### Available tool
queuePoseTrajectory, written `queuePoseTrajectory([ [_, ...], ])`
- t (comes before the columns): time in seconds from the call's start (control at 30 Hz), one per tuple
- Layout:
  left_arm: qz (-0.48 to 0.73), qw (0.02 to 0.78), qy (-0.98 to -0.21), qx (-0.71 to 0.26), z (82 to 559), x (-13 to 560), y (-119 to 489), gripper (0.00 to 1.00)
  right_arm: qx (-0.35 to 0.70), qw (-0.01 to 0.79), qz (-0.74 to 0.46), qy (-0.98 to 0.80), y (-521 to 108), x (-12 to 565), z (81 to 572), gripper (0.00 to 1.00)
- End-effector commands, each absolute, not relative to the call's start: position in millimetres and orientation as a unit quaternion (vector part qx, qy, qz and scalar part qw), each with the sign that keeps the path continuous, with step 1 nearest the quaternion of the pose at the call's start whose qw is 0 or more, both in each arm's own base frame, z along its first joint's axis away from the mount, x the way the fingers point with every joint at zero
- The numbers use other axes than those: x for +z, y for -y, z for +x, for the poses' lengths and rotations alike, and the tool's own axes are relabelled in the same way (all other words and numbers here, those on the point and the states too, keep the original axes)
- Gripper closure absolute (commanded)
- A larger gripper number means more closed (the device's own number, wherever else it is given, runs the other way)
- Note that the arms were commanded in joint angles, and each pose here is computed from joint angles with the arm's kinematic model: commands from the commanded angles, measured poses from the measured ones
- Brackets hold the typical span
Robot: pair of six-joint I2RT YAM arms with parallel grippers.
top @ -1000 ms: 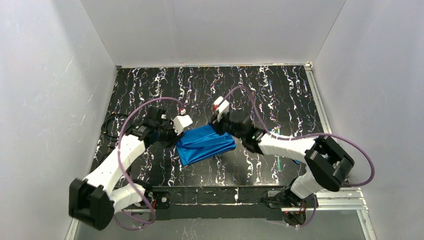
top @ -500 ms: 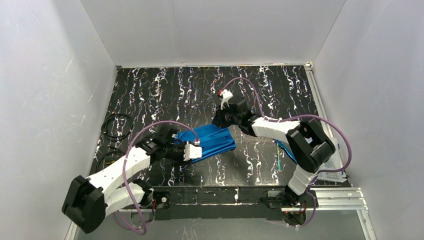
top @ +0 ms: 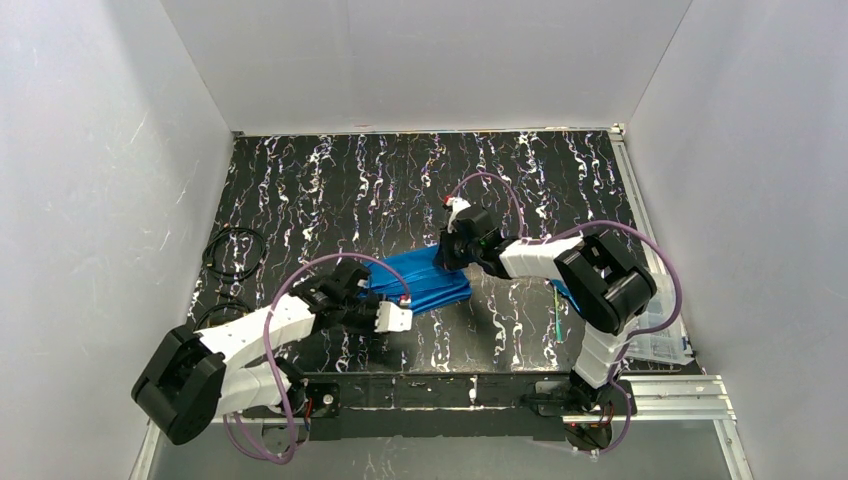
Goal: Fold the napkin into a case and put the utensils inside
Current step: Pick up the 2/3-rectangle-folded napkin at the center of the board.
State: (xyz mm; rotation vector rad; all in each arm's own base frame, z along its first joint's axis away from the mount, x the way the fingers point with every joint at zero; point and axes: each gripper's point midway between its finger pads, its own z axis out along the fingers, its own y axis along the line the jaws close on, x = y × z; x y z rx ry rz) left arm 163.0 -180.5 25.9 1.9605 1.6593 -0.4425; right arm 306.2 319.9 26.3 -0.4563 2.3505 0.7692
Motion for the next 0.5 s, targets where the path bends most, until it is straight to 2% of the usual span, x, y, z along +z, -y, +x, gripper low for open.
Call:
queuePoseTrajectory([
  [0.0,0.746,0.247,-0.61,-0.1,171.8,5.6,159.3,0.78,0.249,0.311,-0.137,-0.907,-295.3,15.2,303.8,0.96],
  [0.13,0.746,0.228,-0.622,-0.063,182.1,-0.3,148.1,0.89,0.224,0.323,-0.117,-0.912,-278.1,15.2,301.0,0.97],
  [0.3,0.739,0.238,-0.627,-0.067,184.3,9.3,150.1,0.9,0.225,0.335,-0.121,-0.907,-274.9,23.4,299.3,0.95],
  [0.4,0.725,0.256,-0.635,-0.075,185.6,29.6,154.0,0.87,0.236,0.346,-0.139,-0.897,-282.1,39.5,304.0,0.92],
  [0.47,0.717,0.264,-0.64,-0.085,183.7,45.7,152.6,0.76,0.243,0.361,-0.154,-0.887,-286.8,54.3,308.3,0.89],
])
